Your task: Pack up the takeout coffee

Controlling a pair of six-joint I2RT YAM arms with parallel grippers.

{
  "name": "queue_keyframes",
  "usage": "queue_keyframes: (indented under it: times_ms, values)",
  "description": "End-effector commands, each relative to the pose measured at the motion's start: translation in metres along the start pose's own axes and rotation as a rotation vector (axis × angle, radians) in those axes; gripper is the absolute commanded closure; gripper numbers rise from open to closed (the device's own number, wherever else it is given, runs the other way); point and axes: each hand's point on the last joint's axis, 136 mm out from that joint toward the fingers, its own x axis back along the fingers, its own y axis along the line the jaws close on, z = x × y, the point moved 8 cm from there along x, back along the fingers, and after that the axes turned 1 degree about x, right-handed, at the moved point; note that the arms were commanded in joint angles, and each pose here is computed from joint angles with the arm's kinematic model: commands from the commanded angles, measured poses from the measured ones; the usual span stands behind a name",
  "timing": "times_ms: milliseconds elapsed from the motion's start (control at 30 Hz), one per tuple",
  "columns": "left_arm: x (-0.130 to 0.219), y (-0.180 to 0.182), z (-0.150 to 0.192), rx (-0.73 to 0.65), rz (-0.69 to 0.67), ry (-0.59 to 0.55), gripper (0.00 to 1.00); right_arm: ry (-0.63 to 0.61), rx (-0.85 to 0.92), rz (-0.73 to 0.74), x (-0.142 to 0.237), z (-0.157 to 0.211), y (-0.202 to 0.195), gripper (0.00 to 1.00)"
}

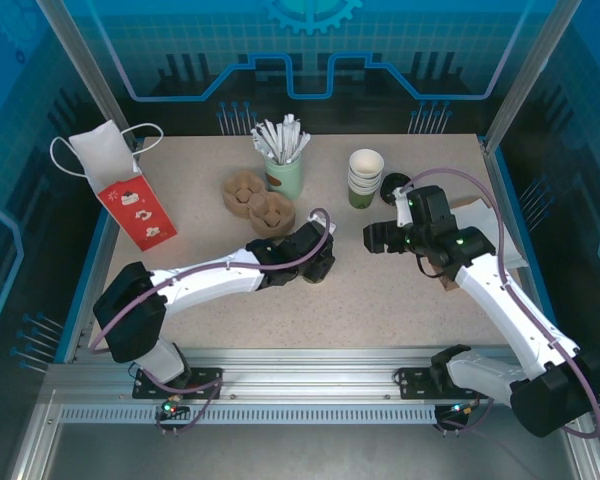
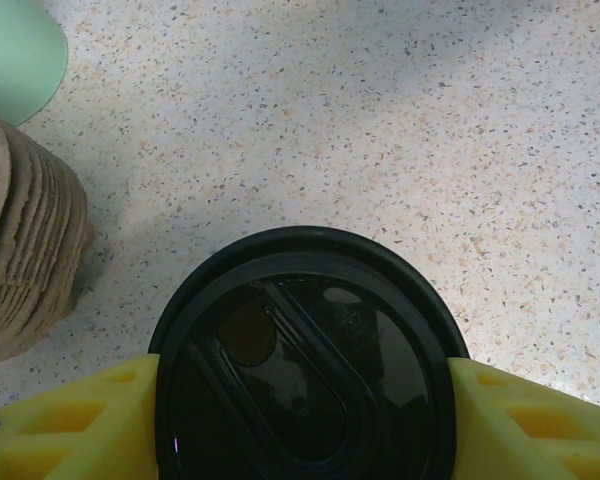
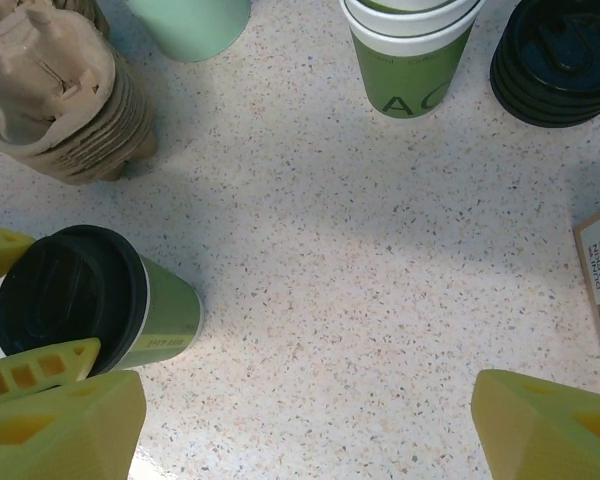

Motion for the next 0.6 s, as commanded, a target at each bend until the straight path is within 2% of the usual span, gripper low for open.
queue_keyframes:
  times_ms: [0, 100, 300, 567]
  values:
    - [-0.025, 0.005, 0.093, -0.080, -0.031, 0.417, 0.44, 0.022, -0.019, -0.018, 0.000, 0.007, -0.002, 0.14]
    - [-0.020, 0.005, 0.079, -0.068, -0.036, 0.369, 0.43, 0.027, -0.024, -0.029, -0.002, 0.007, -0.001, 0.14]
    - [-0.004, 0.000, 0.033, -0.034, -0.018, 0.205, 0.32, 0.031, -0.023, -0.036, -0.002, 0.006, 0.000, 0.14]
    - [0.011, -0.002, -0.005, 0.004, 0.008, 0.089, 0.20, 0.037, -0.021, -0.047, 0.000, 0.003, 0.003, 0.14]
